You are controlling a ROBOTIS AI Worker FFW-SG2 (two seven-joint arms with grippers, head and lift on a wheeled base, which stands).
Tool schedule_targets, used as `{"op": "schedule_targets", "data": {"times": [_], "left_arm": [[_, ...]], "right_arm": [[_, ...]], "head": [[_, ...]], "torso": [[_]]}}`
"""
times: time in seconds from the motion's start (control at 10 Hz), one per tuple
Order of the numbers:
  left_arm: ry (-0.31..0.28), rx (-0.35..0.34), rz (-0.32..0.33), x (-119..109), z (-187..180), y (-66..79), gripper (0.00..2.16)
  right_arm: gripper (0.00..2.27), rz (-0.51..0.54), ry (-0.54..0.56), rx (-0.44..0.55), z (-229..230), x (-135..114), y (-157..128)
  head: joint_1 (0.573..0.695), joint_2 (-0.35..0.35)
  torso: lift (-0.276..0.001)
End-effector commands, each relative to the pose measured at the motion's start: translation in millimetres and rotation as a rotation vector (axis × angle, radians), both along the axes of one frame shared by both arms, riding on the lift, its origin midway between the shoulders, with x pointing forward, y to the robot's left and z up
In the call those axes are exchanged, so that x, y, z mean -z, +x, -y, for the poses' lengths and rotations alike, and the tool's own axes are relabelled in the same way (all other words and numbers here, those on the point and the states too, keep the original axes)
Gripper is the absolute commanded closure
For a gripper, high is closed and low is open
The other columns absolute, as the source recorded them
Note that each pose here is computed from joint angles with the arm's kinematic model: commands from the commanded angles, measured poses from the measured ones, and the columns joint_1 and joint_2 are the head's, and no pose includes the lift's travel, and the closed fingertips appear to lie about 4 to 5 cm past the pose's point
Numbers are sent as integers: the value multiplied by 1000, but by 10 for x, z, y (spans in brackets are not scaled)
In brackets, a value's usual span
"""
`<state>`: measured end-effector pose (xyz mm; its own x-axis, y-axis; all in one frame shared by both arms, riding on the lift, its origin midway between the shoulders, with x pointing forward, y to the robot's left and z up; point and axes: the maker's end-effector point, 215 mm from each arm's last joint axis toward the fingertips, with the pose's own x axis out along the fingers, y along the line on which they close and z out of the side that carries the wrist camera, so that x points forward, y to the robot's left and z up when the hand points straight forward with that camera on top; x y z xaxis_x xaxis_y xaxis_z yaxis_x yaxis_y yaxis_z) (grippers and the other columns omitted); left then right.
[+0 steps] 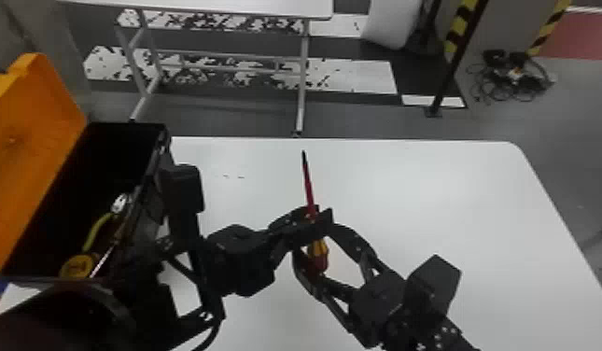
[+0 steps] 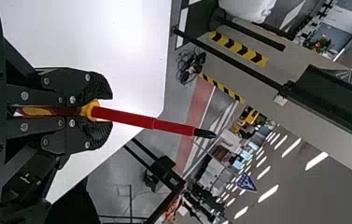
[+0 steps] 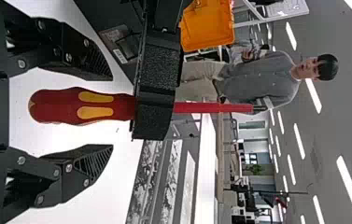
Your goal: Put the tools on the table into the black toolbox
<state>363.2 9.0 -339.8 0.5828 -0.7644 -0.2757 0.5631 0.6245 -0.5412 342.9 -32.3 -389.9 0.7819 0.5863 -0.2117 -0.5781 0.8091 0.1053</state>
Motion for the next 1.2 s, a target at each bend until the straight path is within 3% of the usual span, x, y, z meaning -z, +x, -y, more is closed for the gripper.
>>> {"op": "schedule_targets", "data": {"times": [0.0,0.4,0.7,1.1], "left_arm": [[2,-2,0,3,-25,2,2057],[55,-111,49,-75,-639,351,2057],[132,-217,93,-122,-1292,602,2057],[199,-357,98,-79,-2194,771,2057]], "right_arm": [[113,-17,-3,8,21,52,-19],[113,-32,5,73,365,168,-62],[113,-30,16,116,599,208,-64],[117,-43,20,133,697,302,-69]], "head": [[695,-38],[695,-11],[695,20],[695,134]], "torso": [[-75],[-75],[-75],[-75]]}}
